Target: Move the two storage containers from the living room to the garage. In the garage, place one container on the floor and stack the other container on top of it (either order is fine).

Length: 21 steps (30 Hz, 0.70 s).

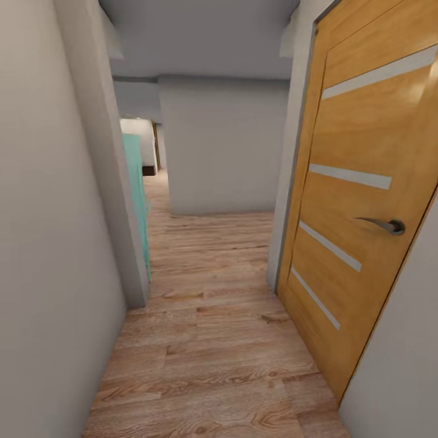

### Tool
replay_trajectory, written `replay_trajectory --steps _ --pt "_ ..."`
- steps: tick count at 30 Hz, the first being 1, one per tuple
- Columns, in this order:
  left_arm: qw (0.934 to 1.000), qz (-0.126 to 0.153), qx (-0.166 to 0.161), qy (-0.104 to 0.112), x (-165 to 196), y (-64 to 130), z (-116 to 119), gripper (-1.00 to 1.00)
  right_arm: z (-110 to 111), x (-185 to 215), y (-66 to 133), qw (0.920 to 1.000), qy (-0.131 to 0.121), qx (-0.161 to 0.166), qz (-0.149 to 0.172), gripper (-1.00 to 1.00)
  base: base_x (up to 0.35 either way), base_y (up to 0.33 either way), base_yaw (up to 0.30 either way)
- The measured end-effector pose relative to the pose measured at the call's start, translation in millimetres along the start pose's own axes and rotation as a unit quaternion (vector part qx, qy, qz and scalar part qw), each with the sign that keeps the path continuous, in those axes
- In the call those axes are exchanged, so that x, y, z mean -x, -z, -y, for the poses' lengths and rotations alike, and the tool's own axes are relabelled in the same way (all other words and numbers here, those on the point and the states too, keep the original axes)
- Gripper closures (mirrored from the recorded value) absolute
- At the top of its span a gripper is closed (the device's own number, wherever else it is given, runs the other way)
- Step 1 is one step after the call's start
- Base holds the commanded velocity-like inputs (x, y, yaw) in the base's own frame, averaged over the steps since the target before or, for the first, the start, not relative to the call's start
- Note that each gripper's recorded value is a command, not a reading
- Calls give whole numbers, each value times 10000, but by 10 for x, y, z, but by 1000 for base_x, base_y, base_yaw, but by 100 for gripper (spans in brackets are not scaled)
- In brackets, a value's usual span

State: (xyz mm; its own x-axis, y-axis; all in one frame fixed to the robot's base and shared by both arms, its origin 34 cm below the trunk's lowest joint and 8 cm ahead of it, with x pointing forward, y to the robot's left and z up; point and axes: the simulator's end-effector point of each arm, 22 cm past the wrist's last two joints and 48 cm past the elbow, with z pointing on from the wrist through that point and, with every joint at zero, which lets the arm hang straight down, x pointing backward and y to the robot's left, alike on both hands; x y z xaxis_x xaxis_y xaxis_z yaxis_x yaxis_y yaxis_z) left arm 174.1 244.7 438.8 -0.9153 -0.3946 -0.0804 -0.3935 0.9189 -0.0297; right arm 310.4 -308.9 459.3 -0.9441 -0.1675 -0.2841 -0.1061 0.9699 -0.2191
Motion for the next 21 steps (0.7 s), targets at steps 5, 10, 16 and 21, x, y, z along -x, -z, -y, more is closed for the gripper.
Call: replay_trajectory --steps 5,10,16,21 --pt "10000 -6 4 0 -7 0 2 -100 2 -16 1 10000 -33 -9 -33 -100 322 0 0" --pt "10000 -8 5 -1 -9 0 1 -100 20 -21 -1 10000 -33 -20 -40 -100 322 0 1" --pt "10000 -14 0 -7 -15 0 9 -100 32 -22 -3 10000 -30 -27 -40 -100 322 0 135" --pt "10000 -15 -2 -11 -16 1 12 -100 31 -22 -3 10000 -22 -25 -40 -100 322 -12 247"
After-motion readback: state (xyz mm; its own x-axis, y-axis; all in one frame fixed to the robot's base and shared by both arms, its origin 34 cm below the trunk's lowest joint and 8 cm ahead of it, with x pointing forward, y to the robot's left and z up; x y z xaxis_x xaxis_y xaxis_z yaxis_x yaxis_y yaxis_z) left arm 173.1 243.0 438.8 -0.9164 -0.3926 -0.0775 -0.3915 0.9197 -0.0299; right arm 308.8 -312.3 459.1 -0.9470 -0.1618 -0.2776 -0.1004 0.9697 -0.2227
